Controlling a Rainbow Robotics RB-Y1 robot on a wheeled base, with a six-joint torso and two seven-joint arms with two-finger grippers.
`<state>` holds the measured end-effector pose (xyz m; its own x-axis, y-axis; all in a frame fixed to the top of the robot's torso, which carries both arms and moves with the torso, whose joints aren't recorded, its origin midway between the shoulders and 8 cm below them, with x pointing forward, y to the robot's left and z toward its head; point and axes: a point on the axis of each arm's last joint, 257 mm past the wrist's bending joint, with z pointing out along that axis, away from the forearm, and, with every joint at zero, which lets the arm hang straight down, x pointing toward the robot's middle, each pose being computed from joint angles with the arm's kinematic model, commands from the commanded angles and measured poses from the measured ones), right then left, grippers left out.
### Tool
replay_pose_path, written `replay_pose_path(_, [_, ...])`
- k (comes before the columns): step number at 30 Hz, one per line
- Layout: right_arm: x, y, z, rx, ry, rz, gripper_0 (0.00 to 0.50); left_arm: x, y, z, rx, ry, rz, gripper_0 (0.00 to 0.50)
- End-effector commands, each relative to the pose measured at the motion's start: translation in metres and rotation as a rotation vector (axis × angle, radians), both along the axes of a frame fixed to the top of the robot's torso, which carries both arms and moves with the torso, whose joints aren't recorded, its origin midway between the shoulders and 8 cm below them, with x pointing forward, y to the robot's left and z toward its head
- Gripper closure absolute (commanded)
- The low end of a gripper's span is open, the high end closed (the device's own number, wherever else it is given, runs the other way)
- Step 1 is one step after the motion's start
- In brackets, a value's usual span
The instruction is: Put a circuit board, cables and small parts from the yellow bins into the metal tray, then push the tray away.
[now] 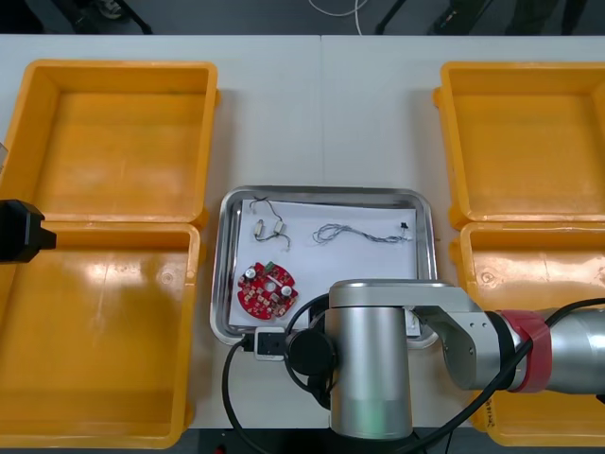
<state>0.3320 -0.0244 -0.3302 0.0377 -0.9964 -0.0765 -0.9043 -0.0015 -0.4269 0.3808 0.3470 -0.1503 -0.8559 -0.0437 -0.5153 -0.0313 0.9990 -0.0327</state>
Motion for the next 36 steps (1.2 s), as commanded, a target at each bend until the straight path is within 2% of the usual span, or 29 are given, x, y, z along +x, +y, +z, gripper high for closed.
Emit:
replay_pose_path(1, [0.015, 0.019, 0.022, 0.072, -0.044, -0.006, 0.5, -0.006, 0.016, 0.011, 0.093, -0.016, -0.061, 0.0])
replay_pose_path(14, [0.045, 0.009, 0.037, 0.084, -0.101, -0.013, 0.5, -0.006, 0.016, 0.011, 0.093, -0.016, -0.061, 0.0])
replay_pose_path(23, [0.081, 0.006, 0.043, 0.095, -0.142, -0.051, 0.5, -0.006, 0.016, 0.011, 0.093, -0.016, -0.061, 0.0])
replay_pose_path(36, [0.108, 0.007, 0.066, 0.095, -0.195, -0.062, 0.5, -0.006, 0.016, 0.011, 0.093, -0.016, -0.061, 0.0])
